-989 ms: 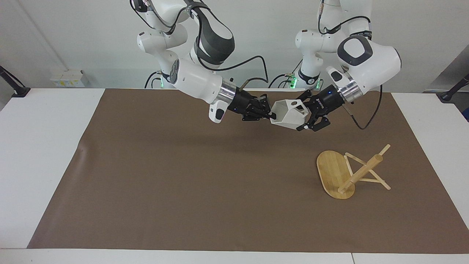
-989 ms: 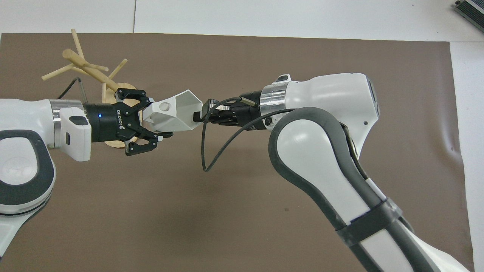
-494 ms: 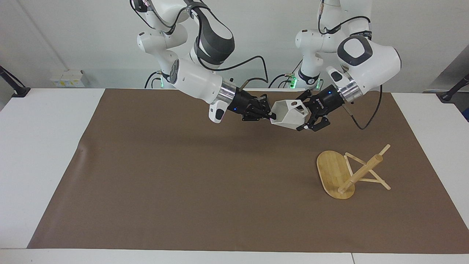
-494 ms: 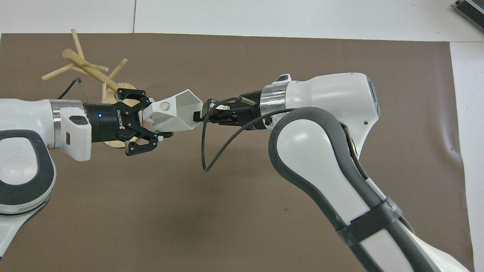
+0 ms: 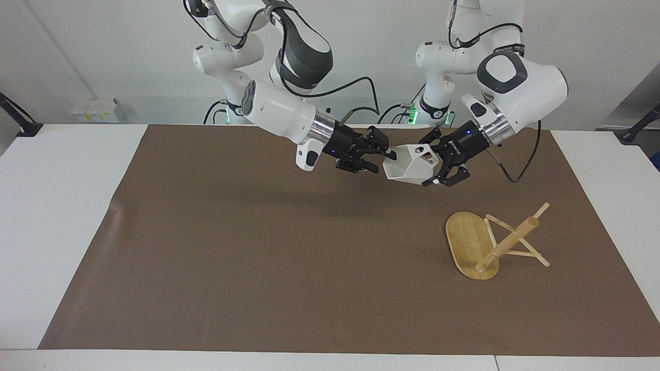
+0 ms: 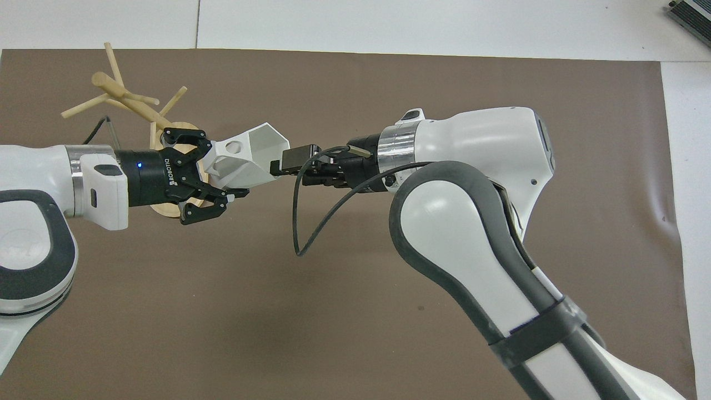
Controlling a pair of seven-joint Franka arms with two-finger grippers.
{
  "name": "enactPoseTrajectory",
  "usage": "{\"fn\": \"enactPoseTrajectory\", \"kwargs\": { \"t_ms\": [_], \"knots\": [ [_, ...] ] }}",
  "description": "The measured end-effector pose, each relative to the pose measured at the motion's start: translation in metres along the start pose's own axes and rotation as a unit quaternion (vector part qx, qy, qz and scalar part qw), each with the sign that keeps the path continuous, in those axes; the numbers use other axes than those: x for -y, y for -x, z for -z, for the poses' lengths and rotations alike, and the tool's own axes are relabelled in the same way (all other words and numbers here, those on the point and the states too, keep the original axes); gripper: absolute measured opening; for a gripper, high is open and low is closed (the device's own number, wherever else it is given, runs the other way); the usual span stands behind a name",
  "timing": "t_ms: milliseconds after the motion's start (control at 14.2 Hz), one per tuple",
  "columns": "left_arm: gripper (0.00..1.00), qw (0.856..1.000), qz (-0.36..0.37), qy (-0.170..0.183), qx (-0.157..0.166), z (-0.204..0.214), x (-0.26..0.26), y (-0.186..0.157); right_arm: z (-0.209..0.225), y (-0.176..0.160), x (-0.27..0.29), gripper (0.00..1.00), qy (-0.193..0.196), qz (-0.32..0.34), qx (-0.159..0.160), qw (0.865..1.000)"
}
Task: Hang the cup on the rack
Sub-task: 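Open the right gripper and withdraw it while the left gripper lifts the cup, then hang the white cup on a rack peg with the left gripper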
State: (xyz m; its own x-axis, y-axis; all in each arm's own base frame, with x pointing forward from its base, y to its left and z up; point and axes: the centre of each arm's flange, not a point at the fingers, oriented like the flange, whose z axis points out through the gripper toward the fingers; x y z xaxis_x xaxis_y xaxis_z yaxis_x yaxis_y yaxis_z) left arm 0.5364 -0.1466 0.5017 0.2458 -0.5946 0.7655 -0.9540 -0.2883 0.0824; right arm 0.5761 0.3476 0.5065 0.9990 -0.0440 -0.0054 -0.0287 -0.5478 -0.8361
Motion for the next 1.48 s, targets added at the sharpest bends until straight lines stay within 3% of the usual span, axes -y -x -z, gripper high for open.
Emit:
{"fn": "enactPoseTrajectory", "kwargs": {
  "t_ms": [141, 212, 494, 706, 918, 1130, 1342, 1483],
  "knots": [
    [0.71, 0.999, 0.021, -0.025, 0.0, 0.006, 0.008, 0.005, 0.001, -0.002, -0.002, 0.99, 0.001, -0.002, -0.005, 1.0],
    [0.71, 0.999, 0.036, -0.041, 0.0, 0.009, 0.012, 0.009, 0.001, -0.002, -0.001, 1.0, 0.001, -0.002, -0.005, 1.0],
    [0.71, 0.992, 0.088, -0.087, 0.003, 0.012, 0.023, 0.025, 0.007, -0.005, -0.002, 1.0, 0.018, 0.012, -0.011, 1.0],
    [0.71, 0.984, 0.128, -0.121, 0.005, 0.013, 0.027, 0.038, 0.024, -0.011, -0.002, 1.0, 0.08, 0.062, -0.025, 0.995],
    [0.71, 0.976, 0.168, -0.139, 0.004, 0.014, 0.029, 0.047, 0.054, -0.019, -0.004, 1.0, 0.156, 0.117, -0.046, 0.98],
    [0.71, 0.969, 0.194, -0.153, 0.001, 0.015, 0.03, 0.051, 0.098, -0.032, -0.015, 1.0, 0.207, 0.135, -0.071, 0.966],
    [0.71, 0.963, 0.208, -0.169, 0.004, 0.015, 0.035, 0.057, 0.167, -0.051, -0.048, 1.0, 0.222, 0.097, -0.099, 0.965],
    [0.71, 0.958, 0.223, -0.178, 0.018, 0.013, 0.037, 0.06, 0.208, -0.053, -0.066, 1.0, 0.227, 0.07, -0.1, 0.966]
  ]
}}
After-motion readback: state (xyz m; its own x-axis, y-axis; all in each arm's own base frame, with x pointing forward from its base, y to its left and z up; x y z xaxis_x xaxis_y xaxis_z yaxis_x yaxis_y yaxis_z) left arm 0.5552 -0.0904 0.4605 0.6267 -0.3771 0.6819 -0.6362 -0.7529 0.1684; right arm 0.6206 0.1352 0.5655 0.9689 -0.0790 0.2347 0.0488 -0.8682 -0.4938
